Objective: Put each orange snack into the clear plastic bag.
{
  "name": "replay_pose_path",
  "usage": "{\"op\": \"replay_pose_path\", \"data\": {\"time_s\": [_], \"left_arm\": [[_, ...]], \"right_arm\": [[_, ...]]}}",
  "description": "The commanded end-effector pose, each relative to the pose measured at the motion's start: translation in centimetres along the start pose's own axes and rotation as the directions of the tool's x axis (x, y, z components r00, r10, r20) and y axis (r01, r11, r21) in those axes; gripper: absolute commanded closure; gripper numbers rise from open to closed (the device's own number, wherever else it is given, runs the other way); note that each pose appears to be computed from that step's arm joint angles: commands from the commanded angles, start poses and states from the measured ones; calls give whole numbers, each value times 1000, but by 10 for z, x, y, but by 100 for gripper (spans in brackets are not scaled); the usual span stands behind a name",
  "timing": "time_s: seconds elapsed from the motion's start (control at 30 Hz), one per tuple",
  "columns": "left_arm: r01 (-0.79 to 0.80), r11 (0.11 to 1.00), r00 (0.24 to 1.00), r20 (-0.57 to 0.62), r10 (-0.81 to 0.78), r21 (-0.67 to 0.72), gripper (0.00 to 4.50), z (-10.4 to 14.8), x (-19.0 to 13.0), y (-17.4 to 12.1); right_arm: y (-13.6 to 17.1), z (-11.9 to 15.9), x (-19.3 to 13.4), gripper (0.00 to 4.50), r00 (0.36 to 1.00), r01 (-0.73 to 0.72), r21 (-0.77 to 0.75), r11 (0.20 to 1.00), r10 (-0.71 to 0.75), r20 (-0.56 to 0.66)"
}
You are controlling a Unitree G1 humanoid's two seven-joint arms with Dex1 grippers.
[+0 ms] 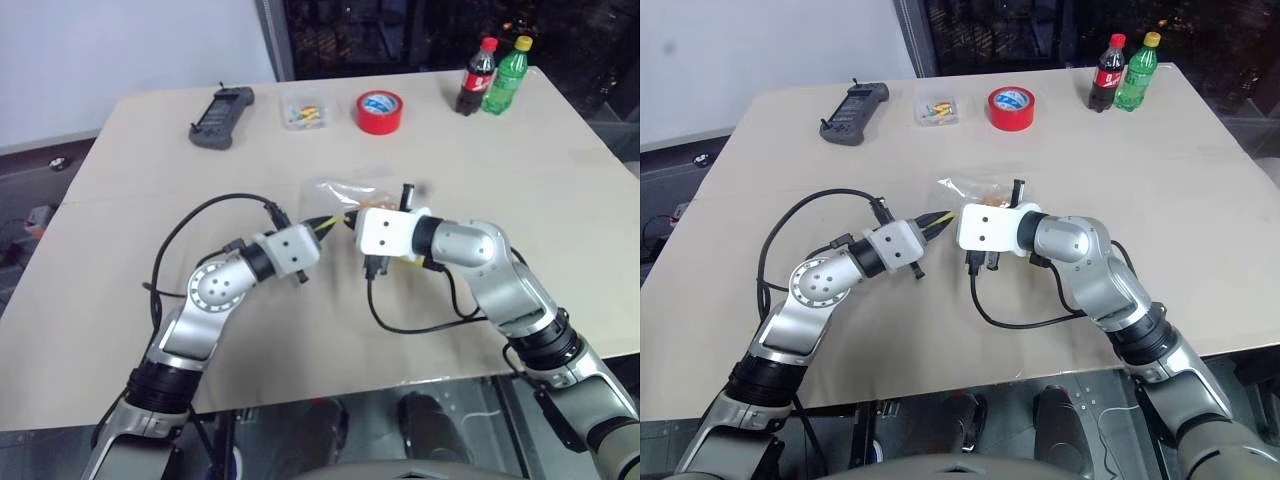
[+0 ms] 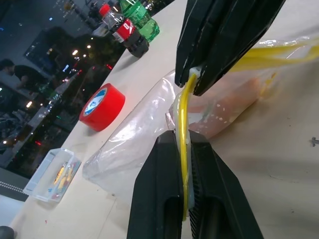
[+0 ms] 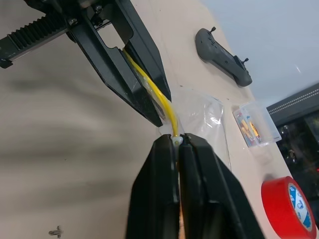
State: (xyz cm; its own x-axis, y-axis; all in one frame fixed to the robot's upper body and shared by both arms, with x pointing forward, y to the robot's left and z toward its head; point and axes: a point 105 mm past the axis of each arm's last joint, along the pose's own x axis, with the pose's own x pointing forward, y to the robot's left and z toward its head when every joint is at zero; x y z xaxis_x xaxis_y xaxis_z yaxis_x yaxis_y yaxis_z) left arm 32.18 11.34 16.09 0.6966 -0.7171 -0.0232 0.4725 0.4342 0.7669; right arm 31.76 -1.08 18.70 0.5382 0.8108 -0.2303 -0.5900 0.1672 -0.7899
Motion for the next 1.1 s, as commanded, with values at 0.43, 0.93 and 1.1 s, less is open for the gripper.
{"op": "replay_pose_path", "data": {"time_s": [0.43,0.93,1.1], "left_arm": [[-275,943,956,48,288,-188,450,11,-9,63],[-307,902,943,29,330,-303,450,4,25,95],[-331,901,931,56,360,-282,450,7,38,124]], "right_arm": [[-24,-74,-59,445,941,149,-32,988,-152,-302],[-98,-114,-101,445,825,339,-174,925,-381,-417],[-136,-114,-109,445,798,375,-268,887,-456,-394]]}}
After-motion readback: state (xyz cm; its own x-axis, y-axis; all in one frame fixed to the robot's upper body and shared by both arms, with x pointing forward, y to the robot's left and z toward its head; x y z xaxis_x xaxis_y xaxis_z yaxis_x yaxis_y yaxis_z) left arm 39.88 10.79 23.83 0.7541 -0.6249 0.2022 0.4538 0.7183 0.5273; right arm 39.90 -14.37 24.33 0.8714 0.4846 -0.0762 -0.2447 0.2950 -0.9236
